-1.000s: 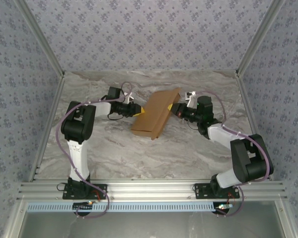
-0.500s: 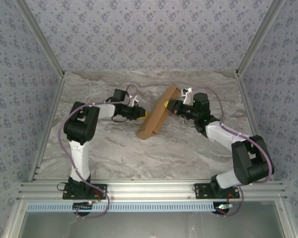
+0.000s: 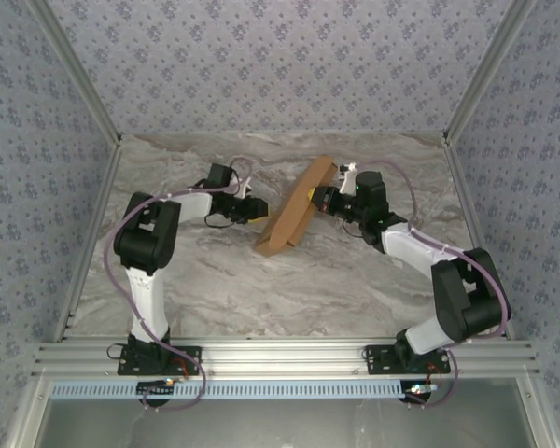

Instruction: Fold the paper box

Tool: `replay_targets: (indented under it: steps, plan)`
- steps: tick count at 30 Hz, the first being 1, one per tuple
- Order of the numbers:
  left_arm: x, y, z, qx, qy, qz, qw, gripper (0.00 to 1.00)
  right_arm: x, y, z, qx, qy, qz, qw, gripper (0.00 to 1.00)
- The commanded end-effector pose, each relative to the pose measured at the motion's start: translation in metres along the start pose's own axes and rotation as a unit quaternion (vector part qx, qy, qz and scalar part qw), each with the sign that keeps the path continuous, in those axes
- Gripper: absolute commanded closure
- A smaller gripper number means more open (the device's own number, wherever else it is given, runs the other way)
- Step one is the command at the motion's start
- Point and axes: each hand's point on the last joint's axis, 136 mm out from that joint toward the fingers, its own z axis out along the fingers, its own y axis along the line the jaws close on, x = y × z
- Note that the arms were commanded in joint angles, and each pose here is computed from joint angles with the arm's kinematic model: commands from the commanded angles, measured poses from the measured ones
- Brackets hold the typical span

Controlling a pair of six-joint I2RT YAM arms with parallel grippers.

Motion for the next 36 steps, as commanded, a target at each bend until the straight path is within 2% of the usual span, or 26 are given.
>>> replay_targets:
  steps: [1,3,6,10,14,18,27,31,36]
  plan:
    - [-0.037,-0.019,-0.046,-0.042,-0.078,0.044,0.995,0.57,0.014,-0.023,0.009,0.059,0.022,-0.018,0.998,0.97]
    - [-0.038,-0.024,-0.051,-0.039,-0.083,0.053,0.994,0.53,0.012,-0.021,0.012,0.063,0.023,-0.023,0.997,0.97]
    - [-0.028,-0.025,-0.040,-0.027,-0.056,0.055,0.997,0.52,0.011,-0.018,0.017,0.060,0.022,-0.027,0.998,0.97]
    - [-0.018,0.001,-0.022,-0.057,-0.031,0.038,0.997,0.54,0.013,-0.022,0.018,0.065,0.029,-0.028,0.997,0.97]
    - [-0.027,-0.002,-0.033,-0.065,-0.053,0.055,0.995,0.53,0.024,-0.044,0.012,0.089,0.037,-0.014,0.995,0.96]
    - [-0.034,-0.001,-0.047,-0.101,-0.060,0.080,0.990,0.51,0.032,-0.063,0.012,0.096,0.048,0.001,0.994,0.96]
    - [-0.048,0.026,-0.061,-0.150,-0.072,0.077,0.983,0.47,0.051,-0.089,0.021,0.097,0.079,0.024,0.992,0.94]
    - [-0.041,0.031,-0.045,-0.131,-0.038,0.072,0.988,0.45,0.056,-0.102,0.023,0.109,0.083,0.031,0.990,0.94]
    - [-0.033,0.023,-0.025,-0.068,-0.008,0.062,0.996,0.45,0.058,-0.113,0.026,0.108,0.086,0.039,0.990,0.94]
